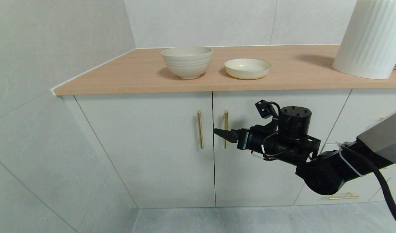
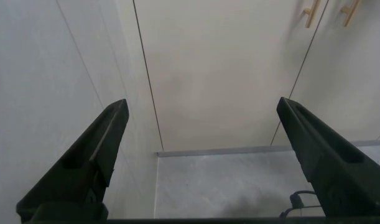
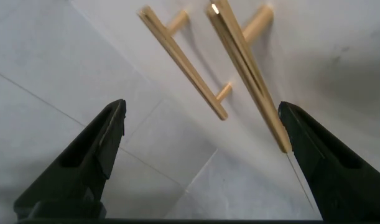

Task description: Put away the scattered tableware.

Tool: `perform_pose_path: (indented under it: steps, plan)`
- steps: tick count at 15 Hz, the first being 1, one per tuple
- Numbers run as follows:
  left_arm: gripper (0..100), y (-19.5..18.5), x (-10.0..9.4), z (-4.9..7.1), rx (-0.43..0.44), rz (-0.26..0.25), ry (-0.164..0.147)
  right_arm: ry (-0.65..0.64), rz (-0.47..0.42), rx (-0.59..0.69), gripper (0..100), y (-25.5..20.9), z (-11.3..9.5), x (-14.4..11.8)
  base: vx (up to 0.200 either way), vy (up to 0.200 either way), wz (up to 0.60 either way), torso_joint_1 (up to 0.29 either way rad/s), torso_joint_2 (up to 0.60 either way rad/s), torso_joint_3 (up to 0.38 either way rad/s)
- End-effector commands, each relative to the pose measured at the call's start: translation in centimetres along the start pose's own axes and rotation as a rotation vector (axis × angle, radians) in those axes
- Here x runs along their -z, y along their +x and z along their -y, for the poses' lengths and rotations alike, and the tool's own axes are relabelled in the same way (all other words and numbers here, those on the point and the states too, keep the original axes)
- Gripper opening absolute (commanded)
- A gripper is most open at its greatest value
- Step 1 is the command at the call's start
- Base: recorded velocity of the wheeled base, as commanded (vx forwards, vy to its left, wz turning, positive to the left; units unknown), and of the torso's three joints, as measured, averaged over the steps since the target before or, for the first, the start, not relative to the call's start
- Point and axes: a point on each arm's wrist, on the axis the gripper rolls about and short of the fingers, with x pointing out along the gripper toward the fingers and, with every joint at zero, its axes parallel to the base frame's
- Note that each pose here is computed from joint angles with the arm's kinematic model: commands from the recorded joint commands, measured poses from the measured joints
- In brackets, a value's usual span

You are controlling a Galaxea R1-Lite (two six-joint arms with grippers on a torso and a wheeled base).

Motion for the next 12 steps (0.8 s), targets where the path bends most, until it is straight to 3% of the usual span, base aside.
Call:
perform_pose_path:
  steps: [1, 10, 12]
  plan:
    - [100, 0.0, 0.0, 0.0, 0.000, 0.000, 0.000, 0.005, -0.020, 0.008, 100, 0.8, 0.8, 1.0, 0.000, 0.000, 0.00, 0.000, 0.00, 0.000]
    - [100, 0.0, 0.0, 0.0, 0.000, 0.000, 0.000, -0.026, 0.062, -0.035, 100, 2.3, 1.7, 2.0, 0.000, 0.000, 0.00, 0.000, 0.00, 0.000]
    - [100, 0.0, 0.0, 0.0, 0.000, 0.000, 0.000, -0.029, 0.062, -0.060, 100, 2.7, 0.9, 2.5, 0.000, 0.000, 0.00, 0.000, 0.00, 0.000]
